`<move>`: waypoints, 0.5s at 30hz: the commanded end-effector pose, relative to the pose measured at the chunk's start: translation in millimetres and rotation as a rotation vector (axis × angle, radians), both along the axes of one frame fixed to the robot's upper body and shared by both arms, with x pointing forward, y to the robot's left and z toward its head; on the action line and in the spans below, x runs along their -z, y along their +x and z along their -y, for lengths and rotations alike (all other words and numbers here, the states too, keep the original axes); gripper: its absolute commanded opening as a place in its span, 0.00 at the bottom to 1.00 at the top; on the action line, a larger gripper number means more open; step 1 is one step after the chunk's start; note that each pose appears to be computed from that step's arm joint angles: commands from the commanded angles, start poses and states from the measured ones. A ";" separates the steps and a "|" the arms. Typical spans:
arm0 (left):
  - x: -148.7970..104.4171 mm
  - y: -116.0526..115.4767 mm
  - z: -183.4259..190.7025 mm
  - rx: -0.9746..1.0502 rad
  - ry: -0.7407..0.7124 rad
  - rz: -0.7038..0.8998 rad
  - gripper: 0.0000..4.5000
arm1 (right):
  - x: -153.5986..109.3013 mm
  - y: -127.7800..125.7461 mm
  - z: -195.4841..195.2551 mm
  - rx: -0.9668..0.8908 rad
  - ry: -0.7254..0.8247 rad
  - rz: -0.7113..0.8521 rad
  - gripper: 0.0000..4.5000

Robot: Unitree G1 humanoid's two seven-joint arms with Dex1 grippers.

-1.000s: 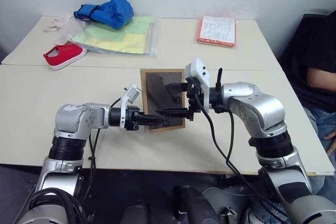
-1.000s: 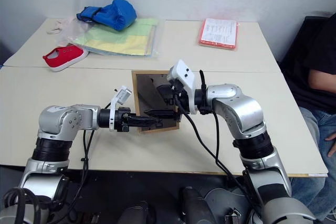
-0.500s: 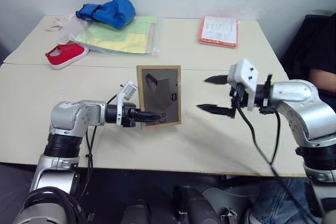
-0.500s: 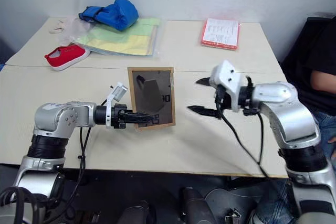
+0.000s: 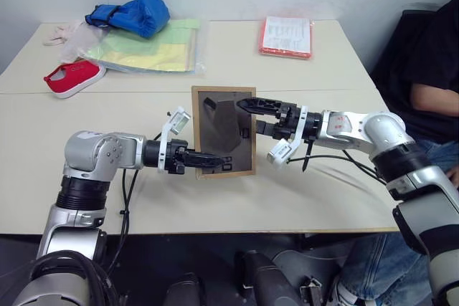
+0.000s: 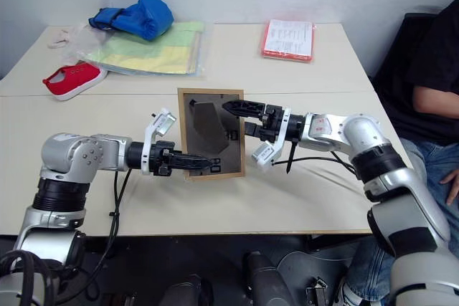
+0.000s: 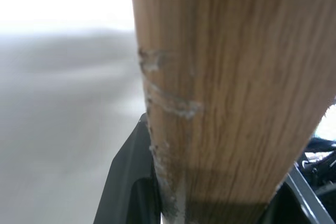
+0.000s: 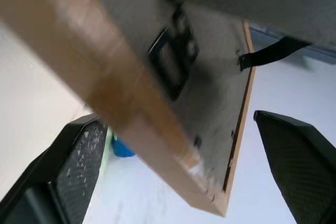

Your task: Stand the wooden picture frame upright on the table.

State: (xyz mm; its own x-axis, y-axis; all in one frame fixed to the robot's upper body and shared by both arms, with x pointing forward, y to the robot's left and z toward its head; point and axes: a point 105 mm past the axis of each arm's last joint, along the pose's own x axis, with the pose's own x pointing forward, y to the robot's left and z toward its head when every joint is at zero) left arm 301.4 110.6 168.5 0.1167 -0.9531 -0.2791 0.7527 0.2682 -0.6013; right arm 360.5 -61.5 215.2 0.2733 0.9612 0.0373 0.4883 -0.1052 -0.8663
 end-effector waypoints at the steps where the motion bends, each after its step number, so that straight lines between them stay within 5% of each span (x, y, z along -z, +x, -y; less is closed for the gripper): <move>1: -19.5 -7.3 0.6 0.050 -0.042 0.035 0.28 | -5.8 0.7 -3.2 -0.056 0.015 0.065 0.72; 6: -26.5 -6.2 -5.3 0.032 -0.055 0.050 0.28 | -10.2 -1.2 -5.4 -0.112 0.026 0.111 0.38; 10: -26.8 -6.5 -7.8 0.015 -0.044 0.061 0.28 | -18.1 -4.4 -10.4 -0.150 0.035 0.133 0.34; 15: -39.7 -5.4 -26.7 -0.072 -0.034 0.145 0.63 | -21.8 -3.8 -11.3 -0.149 0.048 0.111 0.27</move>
State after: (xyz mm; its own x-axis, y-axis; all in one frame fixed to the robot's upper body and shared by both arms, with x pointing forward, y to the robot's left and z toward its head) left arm 296.2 126.3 185.4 0.1587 -0.9525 -0.2599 0.7590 0.2860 -0.5849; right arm 360.2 -56.0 218.8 0.1544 0.9866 0.0523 0.5730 -0.0463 -0.8182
